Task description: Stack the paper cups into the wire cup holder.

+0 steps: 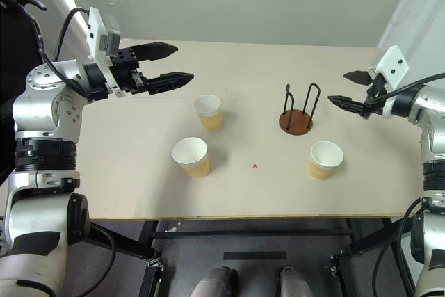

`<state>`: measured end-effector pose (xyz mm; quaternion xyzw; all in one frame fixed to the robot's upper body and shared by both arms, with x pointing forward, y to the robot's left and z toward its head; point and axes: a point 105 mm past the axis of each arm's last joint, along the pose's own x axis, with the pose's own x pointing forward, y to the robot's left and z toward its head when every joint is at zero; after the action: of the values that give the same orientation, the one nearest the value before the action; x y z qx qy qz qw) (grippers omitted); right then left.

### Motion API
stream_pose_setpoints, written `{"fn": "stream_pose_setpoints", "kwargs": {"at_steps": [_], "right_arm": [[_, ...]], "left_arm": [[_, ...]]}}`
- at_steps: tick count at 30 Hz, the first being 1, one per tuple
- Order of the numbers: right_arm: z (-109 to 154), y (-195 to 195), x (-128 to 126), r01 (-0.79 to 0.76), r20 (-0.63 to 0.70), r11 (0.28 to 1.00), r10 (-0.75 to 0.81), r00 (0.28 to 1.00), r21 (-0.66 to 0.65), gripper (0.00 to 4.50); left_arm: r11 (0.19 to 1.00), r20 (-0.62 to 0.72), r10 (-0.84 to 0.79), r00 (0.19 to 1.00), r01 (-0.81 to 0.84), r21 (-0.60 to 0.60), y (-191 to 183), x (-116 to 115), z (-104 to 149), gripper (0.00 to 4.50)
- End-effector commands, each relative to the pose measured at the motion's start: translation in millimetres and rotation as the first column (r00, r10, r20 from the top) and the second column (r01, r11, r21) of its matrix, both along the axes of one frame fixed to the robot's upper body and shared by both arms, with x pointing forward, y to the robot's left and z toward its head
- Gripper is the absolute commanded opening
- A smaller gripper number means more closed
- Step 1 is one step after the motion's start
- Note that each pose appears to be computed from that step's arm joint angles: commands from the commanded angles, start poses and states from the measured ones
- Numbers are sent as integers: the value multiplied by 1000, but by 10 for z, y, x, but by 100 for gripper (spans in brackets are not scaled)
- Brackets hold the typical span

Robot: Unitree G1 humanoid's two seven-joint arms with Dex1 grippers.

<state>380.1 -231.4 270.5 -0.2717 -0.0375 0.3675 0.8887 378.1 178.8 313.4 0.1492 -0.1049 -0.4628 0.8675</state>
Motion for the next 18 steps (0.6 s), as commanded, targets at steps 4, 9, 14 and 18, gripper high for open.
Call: {"fn": "stream_pose_setpoints", "kwargs": {"at_steps": [4,9,14,18], "right_arm": [[200,-13,-50,-6,68,1000,8,998,-18,340],[174,5,-63,-18,57,1000,19,998,-19,340],[87,25,-56,-29,-1,999,29,1000,-25,340],[2,62,-49,-37,-41,999,36,999,-24,340]], "left_arm": [[999,77,-5,997,7,-31,30,-61,212,446],[999,82,-12,997,16,-44,19,-64,242,446],[997,69,-32,997,37,-73,18,-87,265,446],[991,76,-68,995,76,-109,-1,-134,324,446]]}}
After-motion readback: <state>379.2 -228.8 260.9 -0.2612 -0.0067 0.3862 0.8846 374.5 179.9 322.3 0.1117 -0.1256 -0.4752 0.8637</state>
